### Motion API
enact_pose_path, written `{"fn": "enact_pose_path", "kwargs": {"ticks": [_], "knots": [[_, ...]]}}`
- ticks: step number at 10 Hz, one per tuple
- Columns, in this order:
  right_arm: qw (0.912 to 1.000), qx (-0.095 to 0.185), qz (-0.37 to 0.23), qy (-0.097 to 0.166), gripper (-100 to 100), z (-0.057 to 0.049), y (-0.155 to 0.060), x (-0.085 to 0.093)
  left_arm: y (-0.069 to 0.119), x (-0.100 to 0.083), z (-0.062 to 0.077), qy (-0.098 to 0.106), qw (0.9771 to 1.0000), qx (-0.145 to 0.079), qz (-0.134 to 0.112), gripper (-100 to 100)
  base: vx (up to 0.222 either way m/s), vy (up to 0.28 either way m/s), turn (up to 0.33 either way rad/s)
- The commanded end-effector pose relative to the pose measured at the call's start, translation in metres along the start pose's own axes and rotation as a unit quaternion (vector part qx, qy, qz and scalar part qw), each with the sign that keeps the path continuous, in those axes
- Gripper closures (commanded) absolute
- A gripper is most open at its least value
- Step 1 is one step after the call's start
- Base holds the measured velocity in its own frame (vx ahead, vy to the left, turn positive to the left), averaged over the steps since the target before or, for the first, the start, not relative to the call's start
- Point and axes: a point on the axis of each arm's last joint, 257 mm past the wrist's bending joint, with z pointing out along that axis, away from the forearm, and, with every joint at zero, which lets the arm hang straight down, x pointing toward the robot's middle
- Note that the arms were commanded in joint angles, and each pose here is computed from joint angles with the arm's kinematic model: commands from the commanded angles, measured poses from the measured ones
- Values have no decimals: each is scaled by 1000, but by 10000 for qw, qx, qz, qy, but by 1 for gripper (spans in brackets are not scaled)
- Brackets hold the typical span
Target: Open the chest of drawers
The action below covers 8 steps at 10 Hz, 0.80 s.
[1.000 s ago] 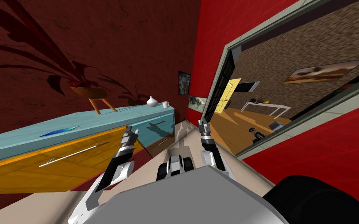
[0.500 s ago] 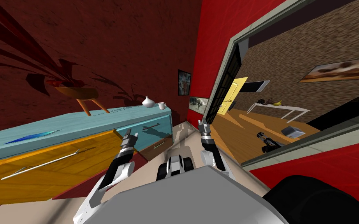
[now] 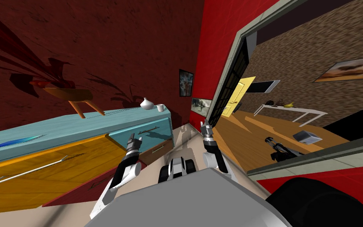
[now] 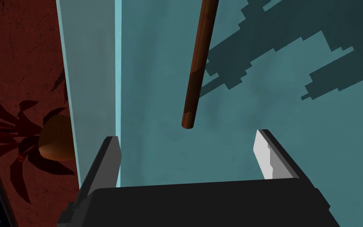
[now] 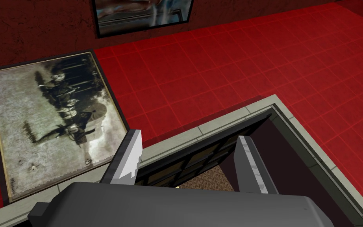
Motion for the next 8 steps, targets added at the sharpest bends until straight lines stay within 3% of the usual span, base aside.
{"fn": "enact_pose_path", "kwargs": {"ticks": [1,5,6,8], "knots": [[10000,0,0,0,0,0,0,0,16,4,-7,-205,9991,-130,-333,-100,21,-33,12],[10000,1,-1,0,0,0,0,0,3,2,-3,-178,9994,-93,-267,-100,55,7,-6],[10000,0,-1,0,0,0,0,0,10,3,-6,-174,9994,-108,-274,100,-41,-11,14],[10000,-1,0,0,0,0,0,0,0,4,-3,-152,9995,-54,-266,100,-57,-24,20]]}}
